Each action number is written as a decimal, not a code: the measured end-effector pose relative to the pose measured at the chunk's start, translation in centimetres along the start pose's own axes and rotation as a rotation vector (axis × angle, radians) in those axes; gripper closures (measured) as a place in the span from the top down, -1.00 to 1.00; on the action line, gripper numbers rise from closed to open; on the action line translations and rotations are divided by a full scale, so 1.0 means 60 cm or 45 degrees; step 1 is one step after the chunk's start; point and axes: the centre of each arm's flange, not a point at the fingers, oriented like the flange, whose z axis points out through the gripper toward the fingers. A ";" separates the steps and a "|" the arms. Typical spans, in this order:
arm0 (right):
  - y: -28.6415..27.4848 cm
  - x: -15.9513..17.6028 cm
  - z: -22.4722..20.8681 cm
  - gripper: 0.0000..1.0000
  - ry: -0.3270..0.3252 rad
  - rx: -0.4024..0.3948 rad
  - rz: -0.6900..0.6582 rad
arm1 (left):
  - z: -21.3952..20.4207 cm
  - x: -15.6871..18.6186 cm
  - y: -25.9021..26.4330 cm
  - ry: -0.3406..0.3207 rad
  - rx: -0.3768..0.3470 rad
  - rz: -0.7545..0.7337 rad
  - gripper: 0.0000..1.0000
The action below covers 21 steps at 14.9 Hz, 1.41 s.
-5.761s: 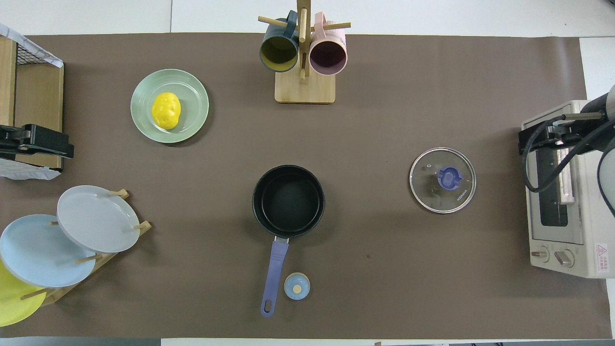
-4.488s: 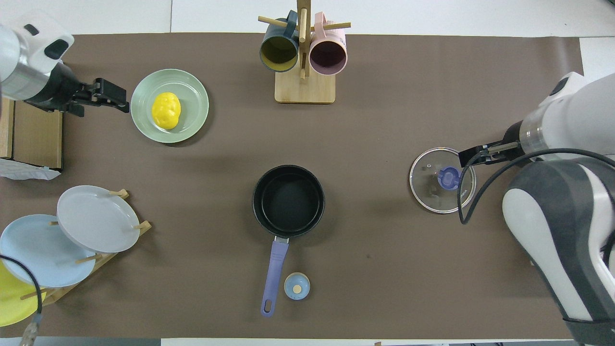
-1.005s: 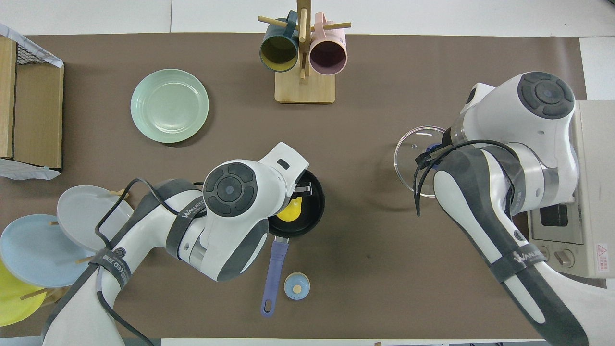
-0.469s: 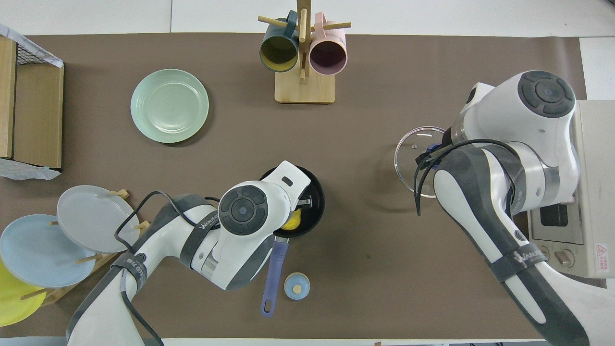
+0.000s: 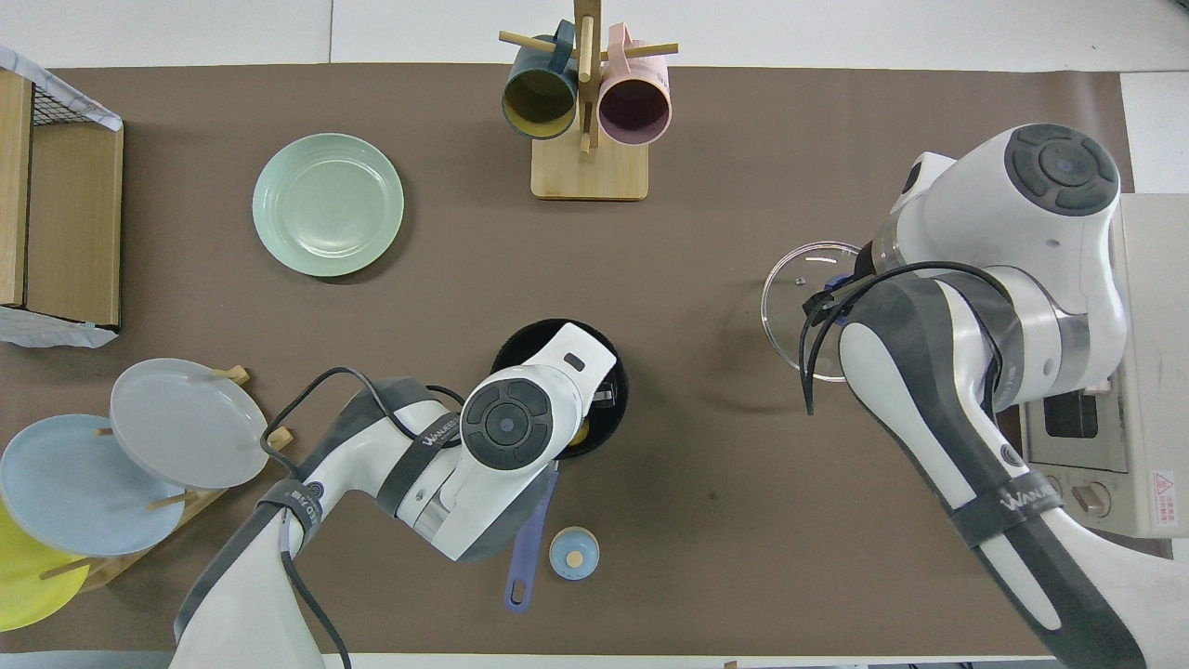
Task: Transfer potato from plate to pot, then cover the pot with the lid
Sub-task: 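Lower the potato into the saucepan and open the left gripper, then withdraw the left gripper while the right gripper carries the lid over the saucepan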
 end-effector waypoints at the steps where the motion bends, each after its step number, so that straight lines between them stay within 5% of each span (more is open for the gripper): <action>1: -0.001 0.001 0.000 0.31 0.001 0.000 -0.001 | 0.000 0.000 0.000 0.002 0.002 0.008 0.30; 3: -0.001 0.002 0.001 0.31 0.000 0.000 0.000 | -0.001 0.004 -0.002 0.006 0.004 0.032 0.30; 7: -0.018 0.008 -0.004 0.31 0.004 -0.001 0.020 | -0.034 0.029 -0.008 0.000 0.019 0.026 1.00; 13: -0.155 0.033 -0.057 0.31 0.027 -0.005 0.136 | -0.265 0.142 -0.084 -0.037 0.024 -0.031 1.00; 17: -0.321 0.034 -0.080 0.31 0.069 -0.001 0.264 | -0.450 0.225 -0.286 -0.052 0.024 0.003 1.00; 21: -0.490 0.014 -0.089 0.31 0.136 0.033 0.363 | -0.522 0.263 -0.477 -0.082 0.038 0.102 1.00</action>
